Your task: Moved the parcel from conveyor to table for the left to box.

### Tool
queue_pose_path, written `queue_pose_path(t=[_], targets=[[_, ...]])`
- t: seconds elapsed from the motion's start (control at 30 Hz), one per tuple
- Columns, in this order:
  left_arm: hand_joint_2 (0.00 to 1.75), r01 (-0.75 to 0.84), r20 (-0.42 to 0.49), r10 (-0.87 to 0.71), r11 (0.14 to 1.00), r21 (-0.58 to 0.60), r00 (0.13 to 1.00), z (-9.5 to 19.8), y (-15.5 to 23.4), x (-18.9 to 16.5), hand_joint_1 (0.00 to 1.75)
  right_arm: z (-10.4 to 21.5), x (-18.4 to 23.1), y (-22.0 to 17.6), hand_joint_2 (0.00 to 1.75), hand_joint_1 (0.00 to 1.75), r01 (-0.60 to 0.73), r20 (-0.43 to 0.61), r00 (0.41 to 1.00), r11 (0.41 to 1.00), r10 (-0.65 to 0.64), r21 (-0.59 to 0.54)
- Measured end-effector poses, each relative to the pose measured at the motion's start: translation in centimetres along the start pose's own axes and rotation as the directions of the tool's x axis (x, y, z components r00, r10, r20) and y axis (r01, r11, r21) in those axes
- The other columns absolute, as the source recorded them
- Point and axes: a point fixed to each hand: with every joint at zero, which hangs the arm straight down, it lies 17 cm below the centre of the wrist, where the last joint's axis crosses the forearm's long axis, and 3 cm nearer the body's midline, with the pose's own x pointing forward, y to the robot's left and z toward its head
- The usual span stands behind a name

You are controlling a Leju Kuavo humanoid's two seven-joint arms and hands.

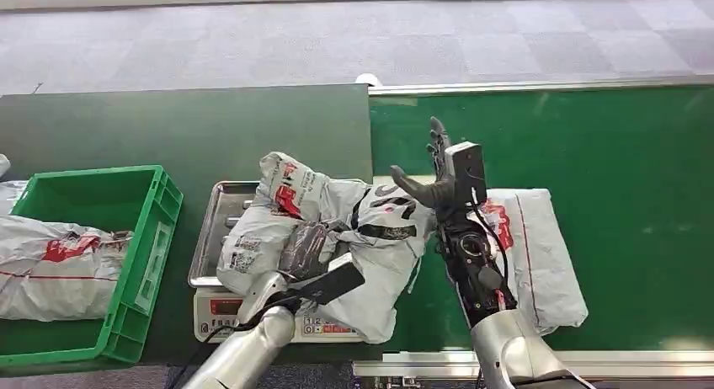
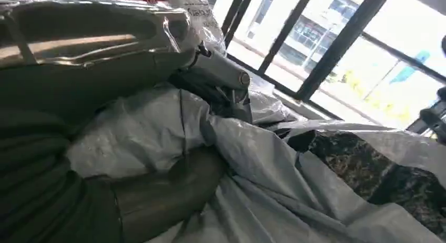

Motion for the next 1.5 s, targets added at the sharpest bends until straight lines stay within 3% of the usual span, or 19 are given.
queue_pose_path(t=[0.27, 0.4, 1.0, 1.5], targets=[[1.75, -0.109, 0.186, 0.036, 0.910, 0.401, 0.982, 1.5, 8.4, 3.5, 1.75, 0.0, 0.5, 0.1, 1.75, 0.00, 0.015, 0.029, 0.999, 1.000, -0.015, 0.004], [1.75, -0.149, 0.215, 0.041, 0.845, 0.514, 0.976, 2.5, 11.3, 4.0, 1.75, -0.2, 0.7, 0.1, 1.75, 0.00, 0.020, 0.036, 0.999, 1.000, -0.020, 0.004], [1.75, -0.200, 0.285, -0.012, 0.681, 0.704, 0.959, 6.6, 19.7, 7.3, 1.75, 0.0, 0.3, 0.8, 1.75, 0.00, 0.030, 0.025, 0.999, 0.999, -0.031, 0.023], [1.75, -0.187, 0.280, -0.043, 0.649, 0.738, 0.959, 7.6, 21.2, 7.7, 1.75, 0.0, 0.5, 1.5, 1.75, 0.00, 0.030, 0.027, 0.999, 0.999, -0.031, 0.039]])
